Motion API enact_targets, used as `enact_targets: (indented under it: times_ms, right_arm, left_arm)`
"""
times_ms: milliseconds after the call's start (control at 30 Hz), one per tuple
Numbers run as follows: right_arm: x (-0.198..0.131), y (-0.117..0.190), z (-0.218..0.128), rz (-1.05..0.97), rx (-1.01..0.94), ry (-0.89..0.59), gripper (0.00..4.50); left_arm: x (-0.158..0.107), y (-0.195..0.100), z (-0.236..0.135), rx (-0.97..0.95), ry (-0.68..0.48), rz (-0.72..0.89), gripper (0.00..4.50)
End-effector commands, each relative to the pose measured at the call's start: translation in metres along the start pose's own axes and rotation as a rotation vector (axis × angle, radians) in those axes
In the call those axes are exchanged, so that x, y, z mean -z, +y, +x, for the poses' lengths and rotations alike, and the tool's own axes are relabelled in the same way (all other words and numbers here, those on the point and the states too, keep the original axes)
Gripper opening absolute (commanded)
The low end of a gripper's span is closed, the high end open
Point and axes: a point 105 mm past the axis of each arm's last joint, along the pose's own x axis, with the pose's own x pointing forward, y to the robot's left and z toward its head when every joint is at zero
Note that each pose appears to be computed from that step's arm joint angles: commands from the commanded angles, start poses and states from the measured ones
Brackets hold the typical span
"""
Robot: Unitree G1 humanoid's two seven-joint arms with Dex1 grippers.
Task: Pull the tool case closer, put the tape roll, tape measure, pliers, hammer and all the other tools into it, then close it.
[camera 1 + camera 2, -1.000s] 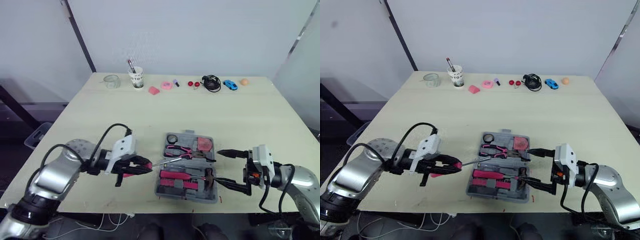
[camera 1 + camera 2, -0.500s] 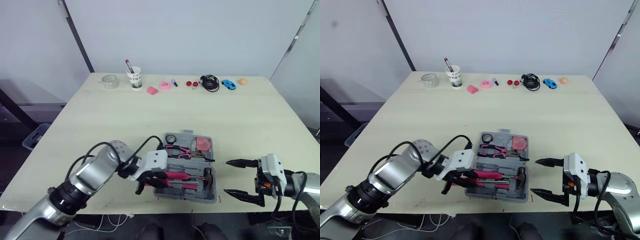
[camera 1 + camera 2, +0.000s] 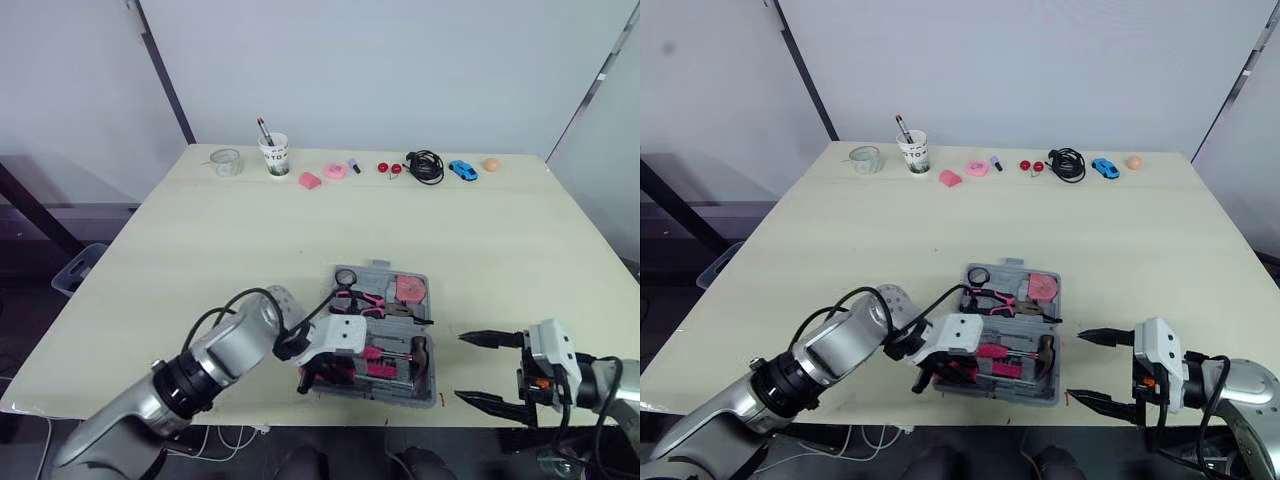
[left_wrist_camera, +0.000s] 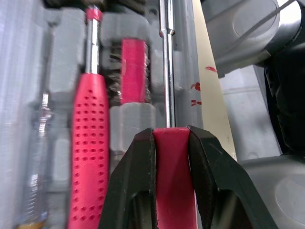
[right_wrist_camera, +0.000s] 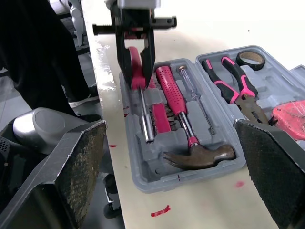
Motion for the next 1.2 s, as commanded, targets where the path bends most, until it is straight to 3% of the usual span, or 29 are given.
enact_targets:
  times_ms: [33,533,1200]
  right_arm:
    - [-0.011,0.001,-0.005,-0.057,0.004,-0.012,4.5]
    - [-0.014,0.006,-0.001,-0.061,0.021,-0.01,4.5]
    - [-0.011,0.004,0.007,-0.074,0.029,-0.021,4.5]
  left_arm:
    - [-0.004,0.003,0.002,0.012,0.017,0.033,0.62]
    - [-0.012,0.014,0.02,0.027,0.031,0.048,0.62]
    - [-0.008,0.02,0.018,-0.041,0.095,0.032,0.62]
